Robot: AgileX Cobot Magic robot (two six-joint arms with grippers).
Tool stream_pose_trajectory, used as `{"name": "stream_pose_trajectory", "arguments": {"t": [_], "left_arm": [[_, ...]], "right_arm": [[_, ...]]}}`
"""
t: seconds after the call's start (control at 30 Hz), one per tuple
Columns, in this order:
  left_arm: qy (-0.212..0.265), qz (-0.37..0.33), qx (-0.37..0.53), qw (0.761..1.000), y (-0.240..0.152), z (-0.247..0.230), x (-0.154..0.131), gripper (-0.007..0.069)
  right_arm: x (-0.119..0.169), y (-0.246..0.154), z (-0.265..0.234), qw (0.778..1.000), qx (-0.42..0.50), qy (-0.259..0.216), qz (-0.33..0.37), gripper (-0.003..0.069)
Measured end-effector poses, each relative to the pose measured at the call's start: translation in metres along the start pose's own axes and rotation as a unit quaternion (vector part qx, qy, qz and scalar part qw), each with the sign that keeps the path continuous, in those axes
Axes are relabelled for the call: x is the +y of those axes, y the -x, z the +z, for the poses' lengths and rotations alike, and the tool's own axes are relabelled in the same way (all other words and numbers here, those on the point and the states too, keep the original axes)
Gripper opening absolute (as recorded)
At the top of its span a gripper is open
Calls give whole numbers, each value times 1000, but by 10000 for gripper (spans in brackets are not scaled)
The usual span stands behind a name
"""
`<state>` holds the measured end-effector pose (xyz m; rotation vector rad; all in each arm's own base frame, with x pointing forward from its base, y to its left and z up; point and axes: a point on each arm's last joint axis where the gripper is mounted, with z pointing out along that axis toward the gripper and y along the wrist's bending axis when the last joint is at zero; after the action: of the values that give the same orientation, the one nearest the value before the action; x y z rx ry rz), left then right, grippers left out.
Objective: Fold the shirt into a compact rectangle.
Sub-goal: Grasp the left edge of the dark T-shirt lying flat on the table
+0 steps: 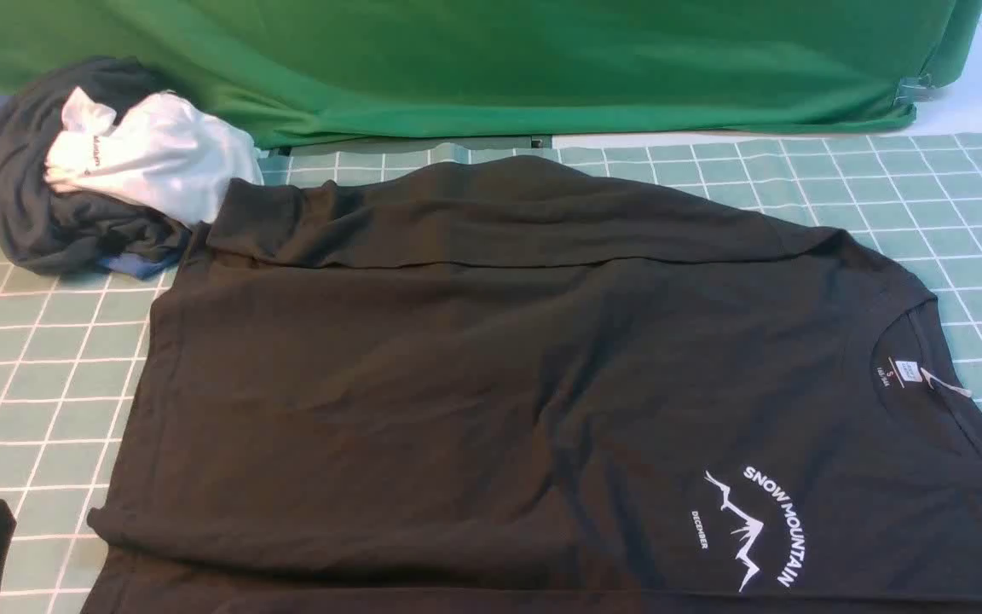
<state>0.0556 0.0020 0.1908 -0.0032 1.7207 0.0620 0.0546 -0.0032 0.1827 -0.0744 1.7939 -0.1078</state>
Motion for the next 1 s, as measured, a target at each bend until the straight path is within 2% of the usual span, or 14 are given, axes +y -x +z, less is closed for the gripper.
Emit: {"name": "stream_pose_trajectory", "arguments": {"t": [0.7,0.87,0.9,0.93,1.0], "left_arm": [[2,7,-5,1000,1,0,0,36],[-6,-78,-73,994,13,-1,0,36],[-26,-100,-97,990,18,-2,1,36],[-2,-129,-126,984,23,-3,3,36],[7,-190,-188,964,33,-6,8,36]], "right_arm": [[0,0,0,1000,0,0,0,245],[0,0,0,1000,0,0,0,245],[0,0,0,1000,0,0,0,245],[0,0,0,1000,0,0,0,245],[0,0,0,1000,0,0,0,245]]}}
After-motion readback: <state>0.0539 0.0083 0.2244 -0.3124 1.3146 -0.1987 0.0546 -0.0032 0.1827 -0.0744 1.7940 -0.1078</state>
